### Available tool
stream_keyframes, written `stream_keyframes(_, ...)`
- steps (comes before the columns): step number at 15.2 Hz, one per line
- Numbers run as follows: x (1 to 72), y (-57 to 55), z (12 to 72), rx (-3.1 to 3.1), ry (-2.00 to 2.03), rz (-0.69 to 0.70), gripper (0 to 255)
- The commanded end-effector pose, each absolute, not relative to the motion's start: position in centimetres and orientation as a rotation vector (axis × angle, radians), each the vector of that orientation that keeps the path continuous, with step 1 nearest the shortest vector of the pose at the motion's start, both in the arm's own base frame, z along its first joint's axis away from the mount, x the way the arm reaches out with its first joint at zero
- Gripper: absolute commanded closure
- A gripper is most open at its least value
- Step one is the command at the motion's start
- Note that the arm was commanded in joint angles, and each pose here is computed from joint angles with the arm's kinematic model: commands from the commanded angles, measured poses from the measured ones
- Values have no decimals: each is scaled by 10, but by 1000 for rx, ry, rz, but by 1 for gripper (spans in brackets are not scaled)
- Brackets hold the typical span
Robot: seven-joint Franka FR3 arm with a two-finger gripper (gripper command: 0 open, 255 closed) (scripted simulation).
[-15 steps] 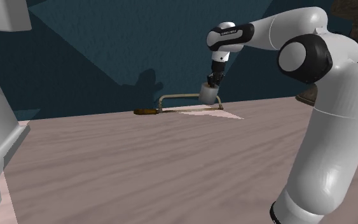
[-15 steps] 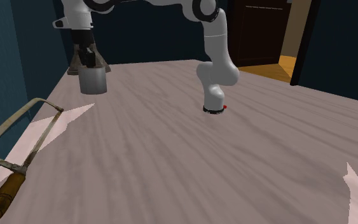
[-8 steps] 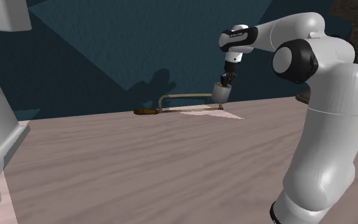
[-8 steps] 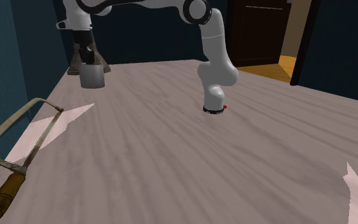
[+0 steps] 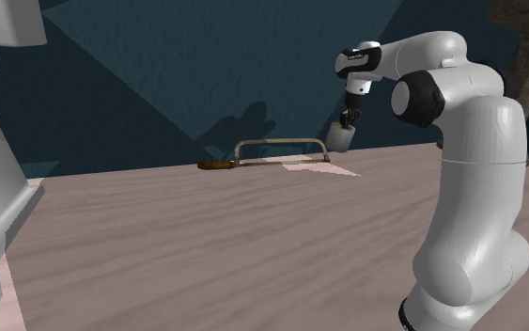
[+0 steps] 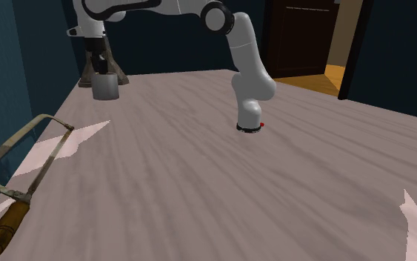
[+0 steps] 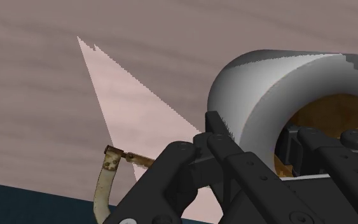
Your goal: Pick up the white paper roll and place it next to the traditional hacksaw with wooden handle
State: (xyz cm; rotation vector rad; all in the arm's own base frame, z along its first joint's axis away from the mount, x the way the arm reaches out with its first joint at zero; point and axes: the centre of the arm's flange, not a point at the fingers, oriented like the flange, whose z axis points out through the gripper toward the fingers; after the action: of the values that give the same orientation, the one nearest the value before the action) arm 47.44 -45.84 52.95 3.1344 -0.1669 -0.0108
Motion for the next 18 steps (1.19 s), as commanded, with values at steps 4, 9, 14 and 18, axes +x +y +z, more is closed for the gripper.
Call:
stream_keyframes(4, 474, -461, 504, 3134, -165, -9, 255)
stream_keyframes(9, 474, -461, 478, 3134, -165, -9, 255)
stream_keyframes(14, 474, -461, 452, 3134, -165, -9, 255)
stream_keyframes(18, 474, -461, 430, 3134, -165, -9, 255)
